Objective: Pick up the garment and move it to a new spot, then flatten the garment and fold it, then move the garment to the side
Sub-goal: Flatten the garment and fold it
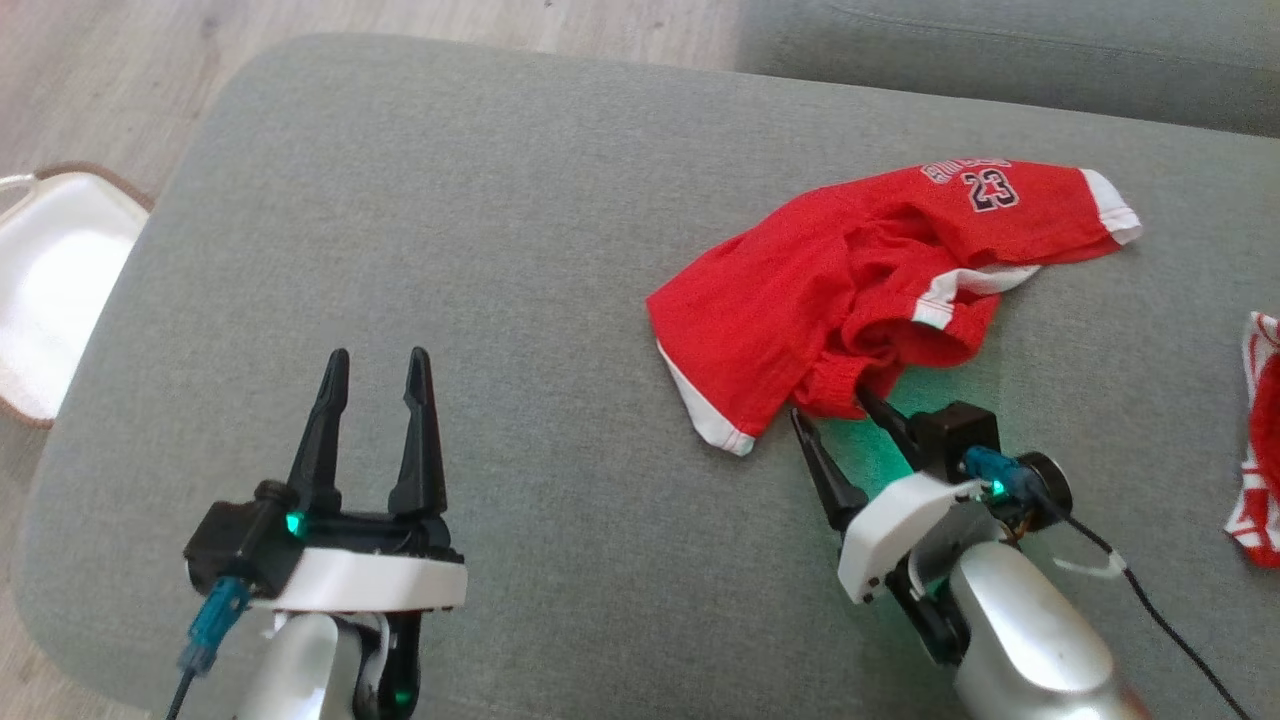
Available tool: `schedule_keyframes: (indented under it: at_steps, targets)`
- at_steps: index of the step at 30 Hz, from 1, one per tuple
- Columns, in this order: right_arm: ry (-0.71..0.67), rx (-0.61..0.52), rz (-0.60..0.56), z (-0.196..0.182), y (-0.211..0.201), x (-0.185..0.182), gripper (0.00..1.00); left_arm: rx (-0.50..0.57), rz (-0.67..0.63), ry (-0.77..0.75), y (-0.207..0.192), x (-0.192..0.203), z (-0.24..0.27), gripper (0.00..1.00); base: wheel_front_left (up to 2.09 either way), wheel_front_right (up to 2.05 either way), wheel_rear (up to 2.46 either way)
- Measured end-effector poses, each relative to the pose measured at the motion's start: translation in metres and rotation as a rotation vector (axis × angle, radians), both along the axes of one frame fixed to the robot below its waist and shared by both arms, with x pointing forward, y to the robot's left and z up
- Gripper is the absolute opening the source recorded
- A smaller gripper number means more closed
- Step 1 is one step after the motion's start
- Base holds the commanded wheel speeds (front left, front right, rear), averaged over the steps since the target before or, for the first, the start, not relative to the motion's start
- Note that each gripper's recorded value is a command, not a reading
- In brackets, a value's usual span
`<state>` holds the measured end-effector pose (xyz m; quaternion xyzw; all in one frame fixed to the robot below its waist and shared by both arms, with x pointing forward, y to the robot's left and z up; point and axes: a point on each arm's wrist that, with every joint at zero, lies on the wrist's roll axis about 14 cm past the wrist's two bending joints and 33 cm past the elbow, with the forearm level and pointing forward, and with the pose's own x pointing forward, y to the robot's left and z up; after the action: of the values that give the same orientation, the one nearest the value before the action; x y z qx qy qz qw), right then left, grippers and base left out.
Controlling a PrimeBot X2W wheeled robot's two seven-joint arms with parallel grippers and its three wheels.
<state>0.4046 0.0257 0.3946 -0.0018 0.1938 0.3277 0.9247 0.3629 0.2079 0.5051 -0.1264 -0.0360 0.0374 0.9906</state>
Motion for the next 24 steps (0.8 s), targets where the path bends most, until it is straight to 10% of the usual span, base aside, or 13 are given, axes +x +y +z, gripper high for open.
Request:
schedule_keyframes:
  at_steps: [3, 4, 16, 24]
  targets:
    - [0.003, -0.008, 0.023, -0.002, 0.008, 0.005, 1.0, 0.004, 0.017, 0.008, 0.006, -0.003, -0.002, 1.0, 0.0, 0.0, 0.0]
    - [0.008, -0.006, 0.027, -0.003, 0.01, 0.005, 0.0, 0.002, 0.019, 0.008, 0.007, -0.004, -0.003, 1.0, 0.0, 0.0, 0.0]
    - [-0.196, 0.127, -0.269, 0.058, -0.063, 0.062, 0.0, 0.007, 0.014, -0.032, 0.006, 0.0, 0.008, 1.0, 0.0, 0.0, 0.0]
    - [-0.57, 0.079, -0.537, 0.189, -0.191, 0.098, 0.0, 0.005, -0.061, -0.07, -0.018, 0.001, 0.019, 1.0, 0.0, 0.0, 0.0]
